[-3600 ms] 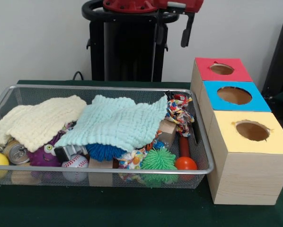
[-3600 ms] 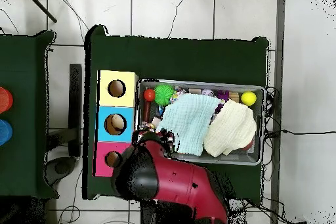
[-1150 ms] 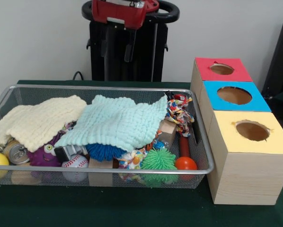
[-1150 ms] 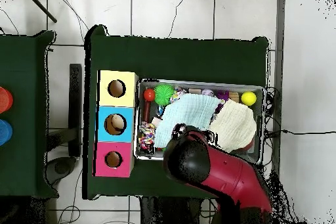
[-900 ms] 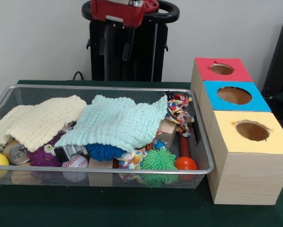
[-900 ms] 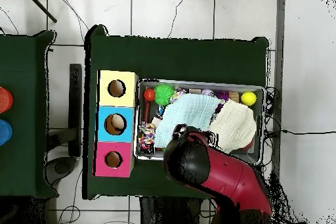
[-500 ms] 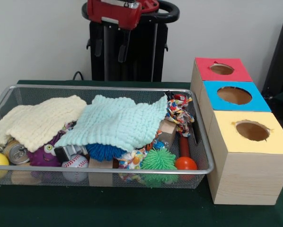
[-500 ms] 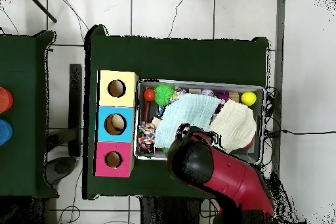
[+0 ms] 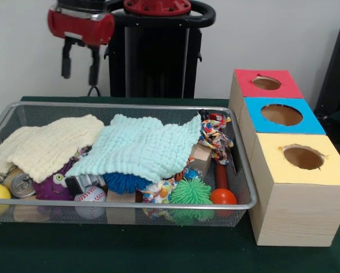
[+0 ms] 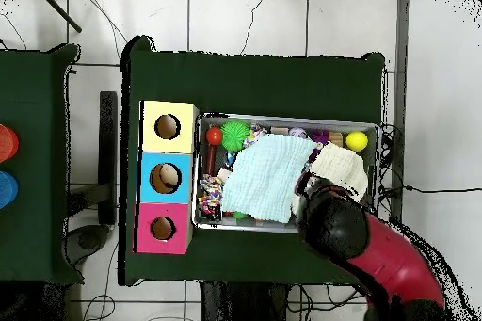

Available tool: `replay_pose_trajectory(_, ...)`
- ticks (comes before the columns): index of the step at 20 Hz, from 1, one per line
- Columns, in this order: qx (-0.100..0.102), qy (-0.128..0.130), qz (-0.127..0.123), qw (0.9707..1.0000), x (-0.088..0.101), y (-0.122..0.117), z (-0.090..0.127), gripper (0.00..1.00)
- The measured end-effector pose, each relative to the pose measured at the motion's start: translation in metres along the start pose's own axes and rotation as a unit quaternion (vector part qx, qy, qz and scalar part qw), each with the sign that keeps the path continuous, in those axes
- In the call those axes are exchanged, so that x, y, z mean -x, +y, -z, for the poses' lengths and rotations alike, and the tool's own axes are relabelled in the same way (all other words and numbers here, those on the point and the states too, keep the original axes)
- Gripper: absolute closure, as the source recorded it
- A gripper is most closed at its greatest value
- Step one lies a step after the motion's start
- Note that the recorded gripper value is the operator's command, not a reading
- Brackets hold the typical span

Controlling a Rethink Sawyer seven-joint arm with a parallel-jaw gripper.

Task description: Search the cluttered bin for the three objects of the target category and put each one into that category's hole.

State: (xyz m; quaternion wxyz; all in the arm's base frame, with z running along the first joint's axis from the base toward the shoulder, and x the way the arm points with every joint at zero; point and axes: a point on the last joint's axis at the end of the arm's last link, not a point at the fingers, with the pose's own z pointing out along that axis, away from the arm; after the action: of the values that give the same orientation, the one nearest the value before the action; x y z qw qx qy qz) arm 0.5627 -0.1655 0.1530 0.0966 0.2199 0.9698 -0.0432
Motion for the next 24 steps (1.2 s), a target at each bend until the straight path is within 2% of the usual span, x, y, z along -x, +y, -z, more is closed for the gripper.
replay_pose_trajectory(5,0.013,0.007,-0.037,0.9992,0.011,-0.055,-0.020,0.00)
replay_pose_trajectory(6,0.016,0.007,-0.044,0.9989,0.015,-0.073,-0.027,0.00)
replay_pose_trajectory(8,0.020,0.007,-0.048,0.9986,0.021,-0.097,-0.035,0.00)
replay_pose_trajectory(12,0.029,0.014,-0.044,0.9985,0.028,-0.117,-0.044,0.00)
replay_pose_trajectory(14,0.033,0.016,-0.040,0.9985,0.029,-0.119,-0.045,0.00)
replay_pose_trajectory(19,0.055,0.022,-0.009,0.9982,0.035,-0.106,-0.047,0.00)
replay_pose_trajectory(24,0.085,0.023,0.031,0.9956,0.041,-0.084,-0.044,0.00)
